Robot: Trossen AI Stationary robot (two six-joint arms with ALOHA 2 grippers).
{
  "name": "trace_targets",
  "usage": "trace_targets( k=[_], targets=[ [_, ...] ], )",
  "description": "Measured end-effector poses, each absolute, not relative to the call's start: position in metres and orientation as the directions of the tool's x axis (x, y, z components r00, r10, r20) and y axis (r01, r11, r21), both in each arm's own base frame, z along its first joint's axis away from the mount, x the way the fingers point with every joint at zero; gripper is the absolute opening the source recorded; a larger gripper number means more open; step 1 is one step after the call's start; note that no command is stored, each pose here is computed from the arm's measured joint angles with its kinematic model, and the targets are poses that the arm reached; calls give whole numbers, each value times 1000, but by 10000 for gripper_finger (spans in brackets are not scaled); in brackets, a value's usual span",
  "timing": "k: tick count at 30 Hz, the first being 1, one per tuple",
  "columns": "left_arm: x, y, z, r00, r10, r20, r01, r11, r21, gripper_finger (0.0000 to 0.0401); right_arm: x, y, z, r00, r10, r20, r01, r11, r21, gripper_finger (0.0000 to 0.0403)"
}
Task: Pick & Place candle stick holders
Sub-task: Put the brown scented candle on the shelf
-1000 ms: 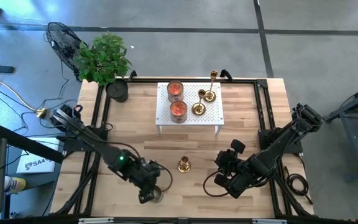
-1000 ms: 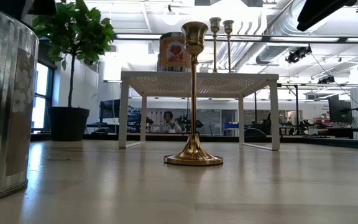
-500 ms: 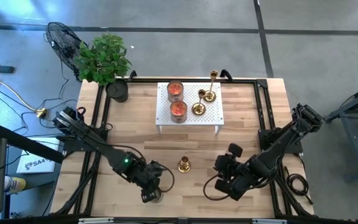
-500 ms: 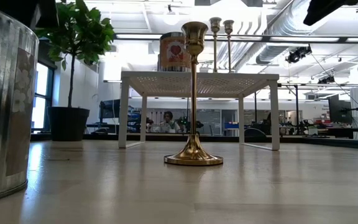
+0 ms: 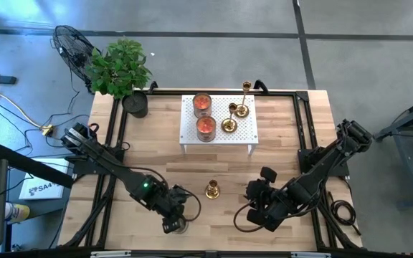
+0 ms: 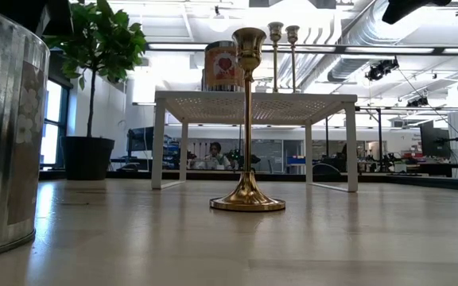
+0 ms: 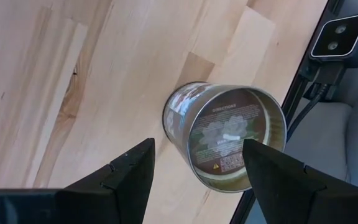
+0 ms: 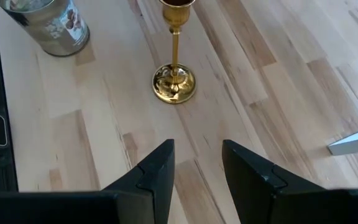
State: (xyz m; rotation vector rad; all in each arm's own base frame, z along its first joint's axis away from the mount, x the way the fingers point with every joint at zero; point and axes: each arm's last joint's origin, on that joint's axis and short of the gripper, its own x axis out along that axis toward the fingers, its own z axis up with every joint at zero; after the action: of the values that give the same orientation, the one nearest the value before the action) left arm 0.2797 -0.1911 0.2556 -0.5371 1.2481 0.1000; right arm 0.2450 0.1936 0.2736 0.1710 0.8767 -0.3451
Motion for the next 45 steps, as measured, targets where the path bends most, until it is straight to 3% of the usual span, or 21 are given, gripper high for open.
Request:
trace_targets(
  k=[13, 21, 31, 45],
  targets=[
    [278, -193, 256, 287, -274, -918, -370, 852, -370, 239, 245, 194, 273, 582, -208, -786, 360, 933, 19, 129],
    [273, -187, 252, 260, -173, -950, -405, 874, -270, 239, 247, 197, 274, 588, -169, -791, 352, 934, 63, 129],
    [277, -189, 254, 332, -156, -930, -401, 870, -289, 239, 247, 197, 274, 590, -170, -790, 355, 933, 64, 129],
    [278, -189, 254, 336, -157, -929, -398, 870, -291, 239, 247, 197, 274, 594, -175, -785, 357, 932, 63, 129]
  ],
)
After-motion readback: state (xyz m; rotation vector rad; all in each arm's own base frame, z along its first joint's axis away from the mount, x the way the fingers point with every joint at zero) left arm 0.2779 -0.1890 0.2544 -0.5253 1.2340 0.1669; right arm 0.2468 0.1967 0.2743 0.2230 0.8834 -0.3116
